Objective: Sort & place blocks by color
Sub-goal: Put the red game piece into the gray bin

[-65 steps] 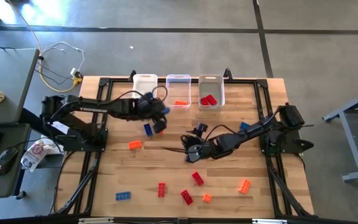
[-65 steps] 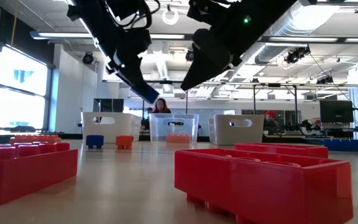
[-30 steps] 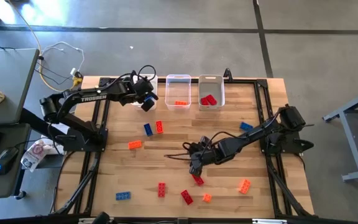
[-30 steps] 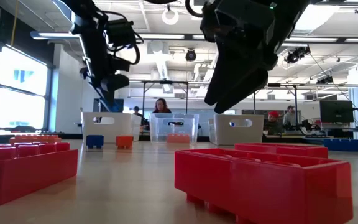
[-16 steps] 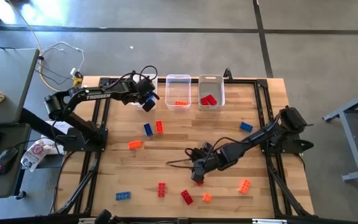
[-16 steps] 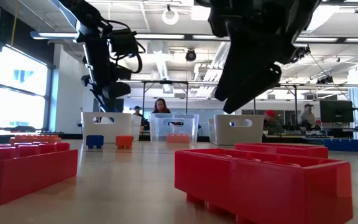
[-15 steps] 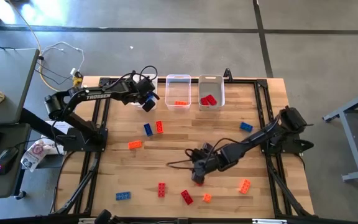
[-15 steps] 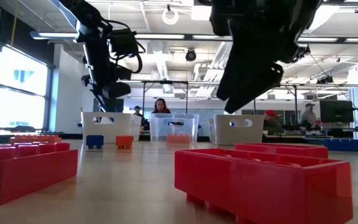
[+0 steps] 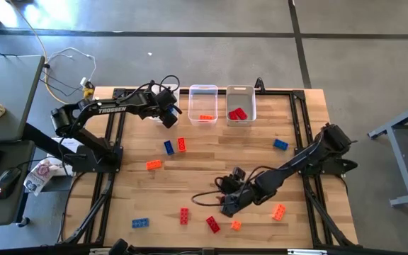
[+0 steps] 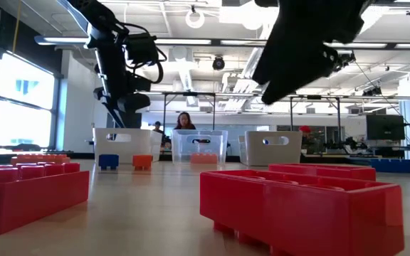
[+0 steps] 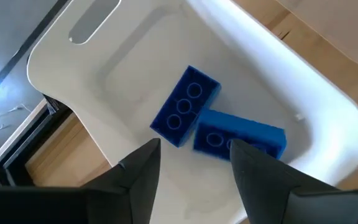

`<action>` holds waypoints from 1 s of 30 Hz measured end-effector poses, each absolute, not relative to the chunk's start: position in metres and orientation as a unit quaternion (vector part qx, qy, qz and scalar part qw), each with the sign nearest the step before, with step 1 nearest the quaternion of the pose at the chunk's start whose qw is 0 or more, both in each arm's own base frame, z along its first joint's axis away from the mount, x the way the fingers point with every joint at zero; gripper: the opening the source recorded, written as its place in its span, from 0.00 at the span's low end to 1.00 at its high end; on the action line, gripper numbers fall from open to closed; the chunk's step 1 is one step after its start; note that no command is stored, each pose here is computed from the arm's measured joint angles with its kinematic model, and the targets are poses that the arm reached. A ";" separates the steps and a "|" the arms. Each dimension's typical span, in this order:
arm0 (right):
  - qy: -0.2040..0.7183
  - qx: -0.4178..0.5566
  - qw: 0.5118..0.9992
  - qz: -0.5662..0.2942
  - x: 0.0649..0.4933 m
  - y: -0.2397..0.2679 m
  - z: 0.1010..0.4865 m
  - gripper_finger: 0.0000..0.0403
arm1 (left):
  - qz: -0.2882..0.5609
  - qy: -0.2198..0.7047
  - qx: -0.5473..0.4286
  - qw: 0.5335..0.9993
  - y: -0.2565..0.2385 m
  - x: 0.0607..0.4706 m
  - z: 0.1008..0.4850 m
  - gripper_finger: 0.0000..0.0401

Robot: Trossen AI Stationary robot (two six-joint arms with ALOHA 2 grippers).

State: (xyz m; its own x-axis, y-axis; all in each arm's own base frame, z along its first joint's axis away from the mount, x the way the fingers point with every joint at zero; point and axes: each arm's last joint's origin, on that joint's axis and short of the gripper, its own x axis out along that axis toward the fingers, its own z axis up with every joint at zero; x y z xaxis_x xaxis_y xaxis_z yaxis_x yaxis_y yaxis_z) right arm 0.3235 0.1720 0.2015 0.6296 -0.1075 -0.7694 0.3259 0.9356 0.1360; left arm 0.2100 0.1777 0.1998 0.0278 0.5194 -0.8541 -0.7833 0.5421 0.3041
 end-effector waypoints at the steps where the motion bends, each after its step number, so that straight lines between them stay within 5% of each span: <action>1: 0.414 0.132 0.892 -0.122 0.324 0.172 0.205 0.63 | 0.462 0.523 -0.126 0.706 0.178 0.210 0.200 0.46; 15: 0.454 0.163 0.868 -0.120 0.328 0.171 0.228 0.56 | 0.453 0.488 -0.118 0.737 0.170 0.201 0.226 0.46; 30: 0.492 0.248 0.828 -0.106 0.328 0.170 0.227 0.56 | 0.318 0.405 -0.242 0.823 0.135 0.187 0.266 0.46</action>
